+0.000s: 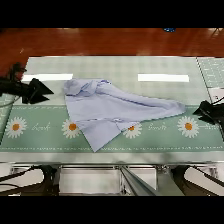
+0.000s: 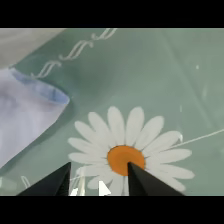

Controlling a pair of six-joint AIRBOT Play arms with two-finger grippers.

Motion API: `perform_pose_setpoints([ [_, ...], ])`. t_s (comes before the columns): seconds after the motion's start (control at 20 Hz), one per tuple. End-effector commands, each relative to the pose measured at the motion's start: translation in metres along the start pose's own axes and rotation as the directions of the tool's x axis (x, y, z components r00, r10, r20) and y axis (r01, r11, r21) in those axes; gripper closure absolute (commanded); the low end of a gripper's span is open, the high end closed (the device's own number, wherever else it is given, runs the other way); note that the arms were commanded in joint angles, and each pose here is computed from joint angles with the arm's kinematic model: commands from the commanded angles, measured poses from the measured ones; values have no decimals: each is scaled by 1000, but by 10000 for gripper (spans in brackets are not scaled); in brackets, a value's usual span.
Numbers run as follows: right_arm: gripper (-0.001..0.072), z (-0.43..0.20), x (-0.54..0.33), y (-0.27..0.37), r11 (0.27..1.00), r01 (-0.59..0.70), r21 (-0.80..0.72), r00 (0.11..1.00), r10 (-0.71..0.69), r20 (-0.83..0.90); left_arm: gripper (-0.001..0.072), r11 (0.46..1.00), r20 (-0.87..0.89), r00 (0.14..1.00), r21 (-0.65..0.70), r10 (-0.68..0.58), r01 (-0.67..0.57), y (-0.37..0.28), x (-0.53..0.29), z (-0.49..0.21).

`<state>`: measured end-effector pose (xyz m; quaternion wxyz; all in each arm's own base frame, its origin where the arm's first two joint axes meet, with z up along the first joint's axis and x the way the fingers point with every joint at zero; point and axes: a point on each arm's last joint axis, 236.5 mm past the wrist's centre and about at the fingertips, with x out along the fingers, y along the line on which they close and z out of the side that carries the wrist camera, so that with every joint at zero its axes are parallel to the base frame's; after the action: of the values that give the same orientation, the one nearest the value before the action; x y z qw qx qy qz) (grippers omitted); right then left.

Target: Fold the shirts.

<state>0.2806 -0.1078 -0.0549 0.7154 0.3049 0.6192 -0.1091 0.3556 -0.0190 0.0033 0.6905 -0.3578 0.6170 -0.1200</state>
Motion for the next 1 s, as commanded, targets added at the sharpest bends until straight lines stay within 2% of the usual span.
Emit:
perform_pose_setpoints([
  [0.0,308,-25,16,30,985,-171,21,984,169,60,198,995,21,1000,-96,5,-2,32,36,-57],
  [0.15,308,-29,14,45,972,-235,13,970,233,66,198,979,4,999,-200,-40,40,40,63,-82],
  [0.25,308,-30,14,46,971,-239,14,969,238,64,199,974,23,999,-223,-40,44,42,76,-85],
  [0.45,308,-30,14,46,971,-239,14,969,238,64,199,983,26,999,-178,-31,35,26,100,-87],
  [0.65,308,-34,13,48,969,-245,22,969,244,47,199,979,39,998,-198,-41,48,10,130,-85],
  [0.85,309,-32,13,48,969,-245,37,969,243,51,203,977,-43,999,-211,-34,24,12,155,-102],
  [0.9,308,-30,11,48,969,-245,37,968,243,58,315,980,-53,998,-197,-31,20,13,157,-105],
  [0.95,309,-26,7,47,969,-246,37,968,243,67,559,984,-49,998,-178,-32,23,12,157,-103],
])
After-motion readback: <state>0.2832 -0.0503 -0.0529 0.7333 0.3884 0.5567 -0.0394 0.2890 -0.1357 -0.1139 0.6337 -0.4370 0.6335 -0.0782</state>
